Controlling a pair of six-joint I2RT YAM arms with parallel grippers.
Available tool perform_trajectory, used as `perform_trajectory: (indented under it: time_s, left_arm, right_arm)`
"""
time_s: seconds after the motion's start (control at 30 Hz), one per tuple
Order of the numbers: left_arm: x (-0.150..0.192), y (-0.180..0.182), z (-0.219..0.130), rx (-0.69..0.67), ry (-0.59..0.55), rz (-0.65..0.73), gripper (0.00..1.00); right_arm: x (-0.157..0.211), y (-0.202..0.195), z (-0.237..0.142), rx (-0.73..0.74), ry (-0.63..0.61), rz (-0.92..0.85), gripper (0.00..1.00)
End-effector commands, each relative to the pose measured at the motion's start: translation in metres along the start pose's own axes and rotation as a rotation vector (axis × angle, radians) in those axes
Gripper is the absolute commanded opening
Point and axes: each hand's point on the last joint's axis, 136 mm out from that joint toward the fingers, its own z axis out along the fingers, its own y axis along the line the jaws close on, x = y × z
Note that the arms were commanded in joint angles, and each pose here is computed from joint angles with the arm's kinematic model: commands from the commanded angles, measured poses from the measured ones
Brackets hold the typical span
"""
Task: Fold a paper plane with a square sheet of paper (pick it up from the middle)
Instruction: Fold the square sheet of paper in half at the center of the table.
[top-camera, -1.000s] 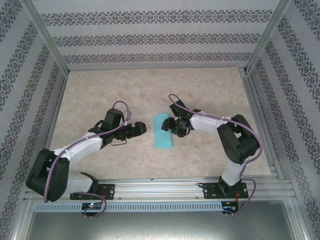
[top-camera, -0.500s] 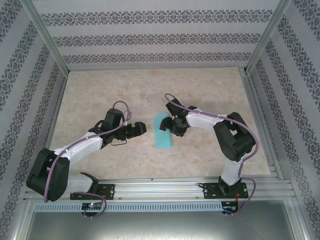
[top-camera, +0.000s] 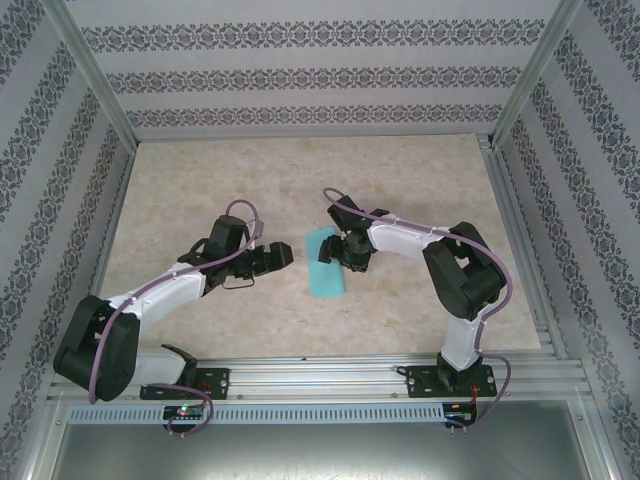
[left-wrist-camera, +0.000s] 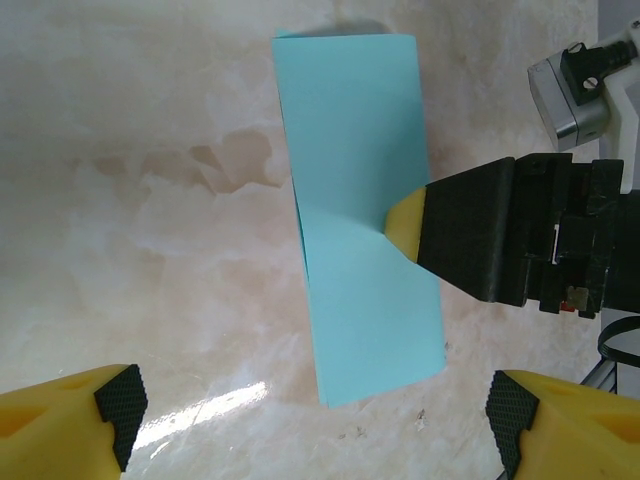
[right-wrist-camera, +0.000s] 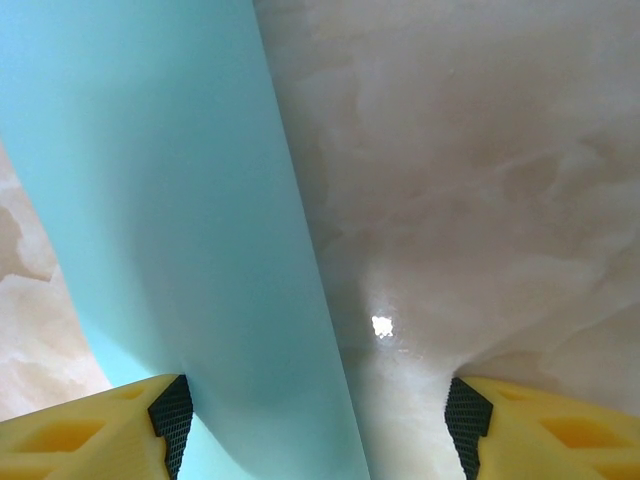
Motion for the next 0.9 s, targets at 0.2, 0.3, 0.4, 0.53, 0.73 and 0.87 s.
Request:
perform_trajectory:
  time_s: [0.2,0.3,0.4,0.53,0.73,0.87]
  left_arm:
    - [-0.009,-0.014,0.003,0.033,-0.010,-0.005,0.89]
    - [-0.007,-0.013,0.005,0.030,-0.003,-0.004,0.89]
    - [-0.008,-0.013,0.005,0.032,-0.004,-0.008,0.87]
    - [-0.007,-0.012,0.007,0.029,0.000,-0.012,0.85]
    - [-0.007,-0.013,0.007,0.032,0.002,-0.007,0.85]
    - [-0.007,-0.013,0.008,0.031,0.006,-0.009,0.84]
  right_arm:
    - [0.009,-0.028,0.025,0.068,0.022,0.072,0.69]
    - [0.010,-0.030,0.027,0.072,0.032,0.079,0.70]
    - [0.010,-0.028,0.028,0.065,0.033,0.082,0.70]
    - [0.013,-0.029,0.031,0.087,0.048,0.083,0.70]
    - [0.016,-0.033,0.035,0.126,0.061,0.065,0.71]
    - [0.018,-0.038,0.036,0.154,0.061,0.056,0.71]
